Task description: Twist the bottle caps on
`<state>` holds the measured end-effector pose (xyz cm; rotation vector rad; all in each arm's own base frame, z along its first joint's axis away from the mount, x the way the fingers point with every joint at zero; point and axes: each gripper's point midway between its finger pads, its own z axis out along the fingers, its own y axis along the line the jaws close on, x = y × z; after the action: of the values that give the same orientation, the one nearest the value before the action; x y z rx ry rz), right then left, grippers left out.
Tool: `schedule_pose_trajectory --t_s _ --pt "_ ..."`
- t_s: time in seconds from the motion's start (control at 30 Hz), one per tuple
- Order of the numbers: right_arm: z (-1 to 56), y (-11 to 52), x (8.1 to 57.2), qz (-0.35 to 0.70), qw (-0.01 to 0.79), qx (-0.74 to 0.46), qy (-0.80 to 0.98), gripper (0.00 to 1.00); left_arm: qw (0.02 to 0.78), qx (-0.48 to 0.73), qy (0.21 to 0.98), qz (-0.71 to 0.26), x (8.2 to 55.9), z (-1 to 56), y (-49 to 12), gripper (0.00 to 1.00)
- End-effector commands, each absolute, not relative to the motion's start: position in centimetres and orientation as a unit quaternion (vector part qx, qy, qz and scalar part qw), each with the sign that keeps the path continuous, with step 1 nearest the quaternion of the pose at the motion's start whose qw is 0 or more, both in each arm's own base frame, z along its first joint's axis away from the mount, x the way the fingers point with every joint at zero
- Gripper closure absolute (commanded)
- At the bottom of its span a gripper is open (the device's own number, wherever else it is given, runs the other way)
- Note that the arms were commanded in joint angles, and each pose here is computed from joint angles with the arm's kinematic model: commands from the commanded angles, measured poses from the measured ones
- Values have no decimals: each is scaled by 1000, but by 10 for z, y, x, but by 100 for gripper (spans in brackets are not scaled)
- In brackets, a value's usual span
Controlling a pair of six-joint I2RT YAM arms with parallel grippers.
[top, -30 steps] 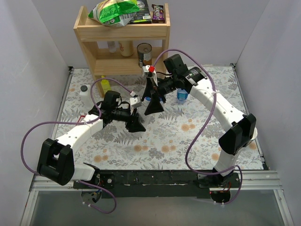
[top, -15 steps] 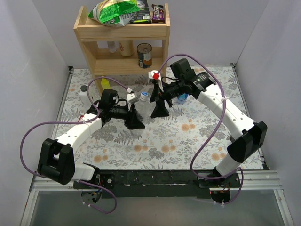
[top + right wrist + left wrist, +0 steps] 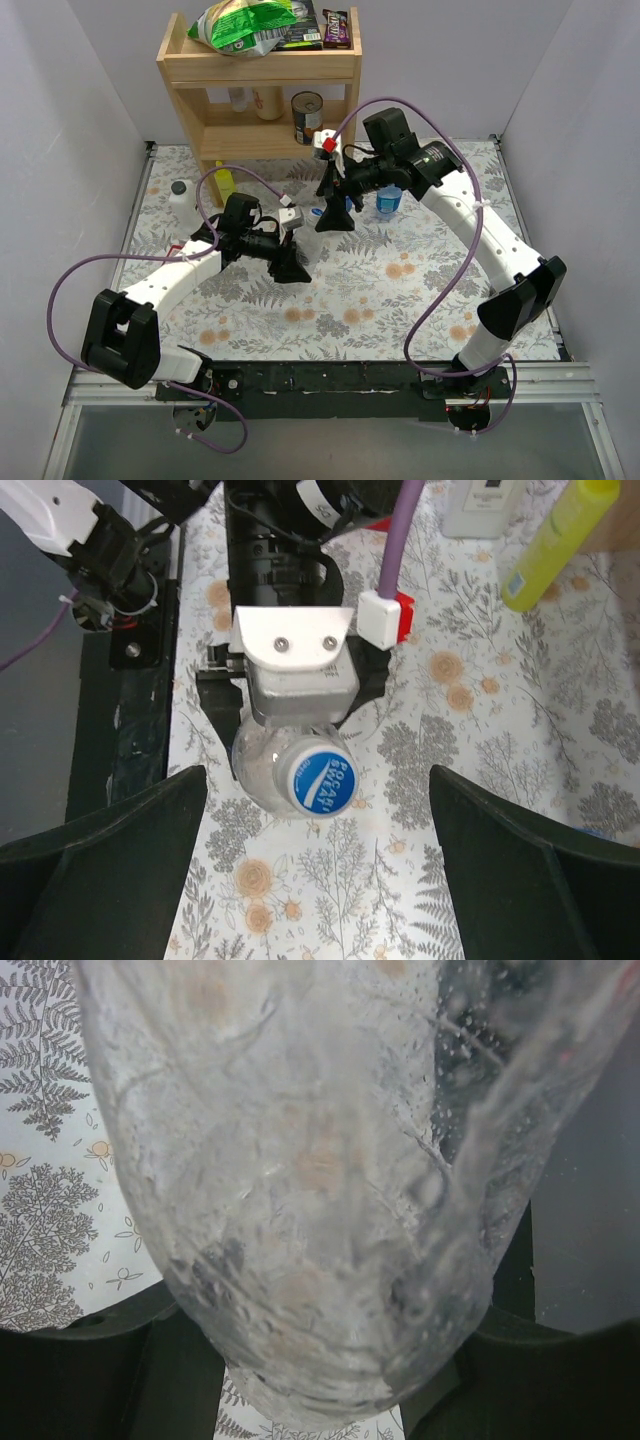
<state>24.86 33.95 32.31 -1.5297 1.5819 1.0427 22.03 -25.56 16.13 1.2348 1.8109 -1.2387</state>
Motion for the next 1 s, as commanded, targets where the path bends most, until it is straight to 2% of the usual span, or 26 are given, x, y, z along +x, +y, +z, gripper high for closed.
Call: schedule_pose_trajectory --t_s 0.0,0.3,0.67,0.97 --pt "341 353 237 451 344 -595 570 2 325 487 669 -458 227 175 -258 100" --pt "332 350 215 469 316 -606 560 2 326 459 683 -465 237 177 -260 100" --pt "310 327 204 431 308 -610 590 2 349 418 696 -468 259 188 -247 100" --pt "305 297 217 390 304 -589 639 2 358 440 692 -446 260 185 -240 100"
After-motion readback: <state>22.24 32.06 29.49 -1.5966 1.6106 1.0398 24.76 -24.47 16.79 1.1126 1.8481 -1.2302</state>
